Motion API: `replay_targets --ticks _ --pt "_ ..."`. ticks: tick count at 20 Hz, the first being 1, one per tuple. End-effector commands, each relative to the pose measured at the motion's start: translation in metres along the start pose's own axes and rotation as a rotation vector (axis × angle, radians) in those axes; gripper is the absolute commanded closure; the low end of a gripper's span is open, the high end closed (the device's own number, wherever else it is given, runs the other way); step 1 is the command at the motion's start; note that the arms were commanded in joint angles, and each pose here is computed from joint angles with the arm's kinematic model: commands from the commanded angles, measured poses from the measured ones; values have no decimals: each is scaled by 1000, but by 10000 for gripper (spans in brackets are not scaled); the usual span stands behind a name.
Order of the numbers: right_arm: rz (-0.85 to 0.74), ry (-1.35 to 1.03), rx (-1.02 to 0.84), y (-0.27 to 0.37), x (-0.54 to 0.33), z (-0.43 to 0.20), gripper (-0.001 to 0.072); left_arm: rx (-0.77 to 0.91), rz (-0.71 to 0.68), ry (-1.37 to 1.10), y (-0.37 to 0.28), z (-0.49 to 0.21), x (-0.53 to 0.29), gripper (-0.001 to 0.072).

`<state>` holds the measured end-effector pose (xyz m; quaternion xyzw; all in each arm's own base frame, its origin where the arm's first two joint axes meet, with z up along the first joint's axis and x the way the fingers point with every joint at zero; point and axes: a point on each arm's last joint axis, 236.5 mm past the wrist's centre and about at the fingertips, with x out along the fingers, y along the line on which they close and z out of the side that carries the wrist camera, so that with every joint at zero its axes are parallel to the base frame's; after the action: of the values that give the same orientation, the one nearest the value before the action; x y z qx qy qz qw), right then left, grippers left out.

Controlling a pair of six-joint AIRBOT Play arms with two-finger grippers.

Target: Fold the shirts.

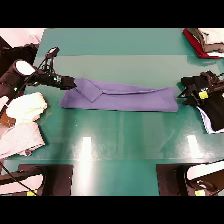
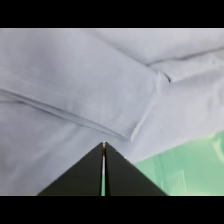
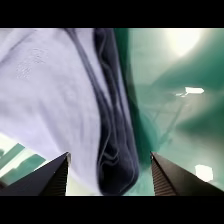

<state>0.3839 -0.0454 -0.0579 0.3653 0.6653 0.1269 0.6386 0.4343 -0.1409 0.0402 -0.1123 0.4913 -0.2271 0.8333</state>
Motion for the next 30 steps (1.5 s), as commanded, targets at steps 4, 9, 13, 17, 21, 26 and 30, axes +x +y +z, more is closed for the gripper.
replay_targets --ticks 4,9,13,17,21,26,30 --pt "38 79 -47 2 42 1 118 -14 -21 32 -5 -8 -1 683" --pt "110 47 -178 38 56 9 531 -42 -61 18 -15 -4 -1 683" --pt "140 26 -217 51 50 9 700 -44 -114 19 -37 -4 3 684" --pt "123 -41 -325 89 16 9 702 29 -145 13 -77 -3 29 685" --pt "103 -113 -478 174 -23 3 702 99 -198 59 -124 4 78 685" --pt "121 -177 -714 294 -33 -28 703 77 -226 160 -146 -5 153 685" --pt "159 -174 -854 359 -19 -56 703 29 -217 197 -139 -13 188 685"
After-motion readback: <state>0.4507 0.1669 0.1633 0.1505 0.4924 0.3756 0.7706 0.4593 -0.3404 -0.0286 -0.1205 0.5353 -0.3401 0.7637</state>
